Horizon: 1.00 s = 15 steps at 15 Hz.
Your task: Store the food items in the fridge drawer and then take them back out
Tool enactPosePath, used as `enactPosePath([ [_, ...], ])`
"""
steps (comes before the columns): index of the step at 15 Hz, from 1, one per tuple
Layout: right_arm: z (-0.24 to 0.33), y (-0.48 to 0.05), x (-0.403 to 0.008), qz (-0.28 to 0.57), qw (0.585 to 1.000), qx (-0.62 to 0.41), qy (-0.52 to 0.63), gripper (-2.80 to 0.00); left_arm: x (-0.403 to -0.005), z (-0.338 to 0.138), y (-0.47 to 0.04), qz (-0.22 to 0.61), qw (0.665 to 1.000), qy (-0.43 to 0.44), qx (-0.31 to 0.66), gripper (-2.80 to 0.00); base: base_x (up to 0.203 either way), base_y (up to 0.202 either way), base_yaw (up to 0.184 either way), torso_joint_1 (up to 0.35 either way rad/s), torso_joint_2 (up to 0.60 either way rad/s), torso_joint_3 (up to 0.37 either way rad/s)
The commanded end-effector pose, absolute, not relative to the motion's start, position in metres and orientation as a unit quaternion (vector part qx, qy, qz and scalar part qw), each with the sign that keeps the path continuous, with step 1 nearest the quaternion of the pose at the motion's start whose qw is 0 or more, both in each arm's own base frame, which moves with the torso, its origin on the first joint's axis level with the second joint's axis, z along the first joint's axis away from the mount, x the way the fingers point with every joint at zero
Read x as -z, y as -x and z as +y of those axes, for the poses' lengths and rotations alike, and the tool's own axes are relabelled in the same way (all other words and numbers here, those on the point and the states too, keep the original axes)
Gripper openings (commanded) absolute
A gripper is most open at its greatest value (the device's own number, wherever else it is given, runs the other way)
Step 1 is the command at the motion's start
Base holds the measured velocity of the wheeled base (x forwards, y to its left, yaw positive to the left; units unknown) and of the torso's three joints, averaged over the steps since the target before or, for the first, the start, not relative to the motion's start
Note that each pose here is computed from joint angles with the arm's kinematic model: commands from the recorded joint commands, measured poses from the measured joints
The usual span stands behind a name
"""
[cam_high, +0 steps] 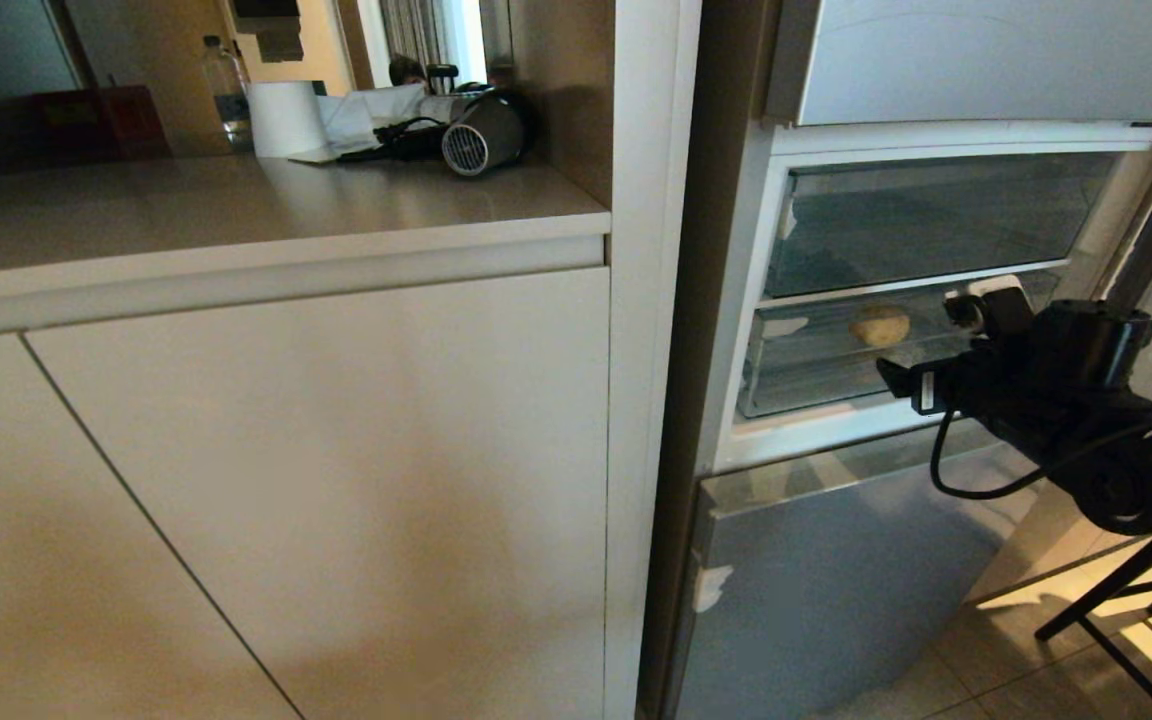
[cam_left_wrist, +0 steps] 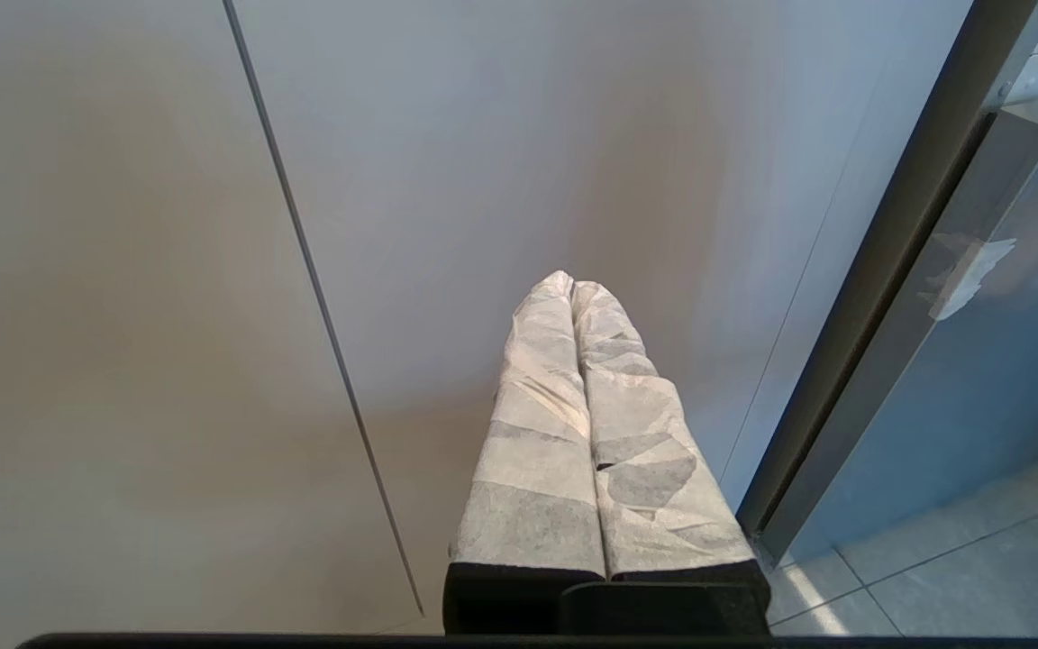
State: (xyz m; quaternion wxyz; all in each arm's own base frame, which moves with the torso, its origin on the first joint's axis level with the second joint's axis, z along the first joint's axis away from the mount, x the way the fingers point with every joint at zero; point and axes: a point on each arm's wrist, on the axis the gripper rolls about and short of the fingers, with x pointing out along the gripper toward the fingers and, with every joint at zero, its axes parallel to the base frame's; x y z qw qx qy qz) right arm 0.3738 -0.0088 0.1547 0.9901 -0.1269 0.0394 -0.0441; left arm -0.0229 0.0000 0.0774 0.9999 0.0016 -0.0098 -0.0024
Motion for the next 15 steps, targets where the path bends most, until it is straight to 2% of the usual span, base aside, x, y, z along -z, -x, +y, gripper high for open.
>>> enactPosePath([
  [1, -0.009, -0.38, -0.146, 0.038, 0.989, 0.043, 0.134, 0.0, -0.075, 0.0, 0.022, -0.005, 1.0, -0.002, 0.002, -2.8, 0.0, 0.0, 0.0, 0.0, 0.0, 0.0],
  [8, -0.013, -0.389, -0.149, -0.003, 0.983, 0.049, 0.179, 0.0, -0.075, 0.0, 0.022, -0.005, 1.0, -0.002, 0.002, -2.8, 0.0, 0.0, 0.0, 0.0, 0.0, 0.0],
  [12, -0.026, -0.39, -0.15, -0.069, 0.964, 0.084, 0.241, 0.0, -0.075, 0.0, 0.022, -0.005, 1.0, -0.002, 0.002, -2.8, 0.0, 0.0, 0.0, 0.0, 0.0, 0.0],
  [15, -0.029, -0.389, -0.142, -0.063, 0.961, 0.087, 0.255, 0.0, -0.075, 0.0, 0.022, -0.005, 1.0, -0.002, 0.002, -2.8, 0.0, 0.0, 0.0, 0.0, 0.0, 0.0],
])
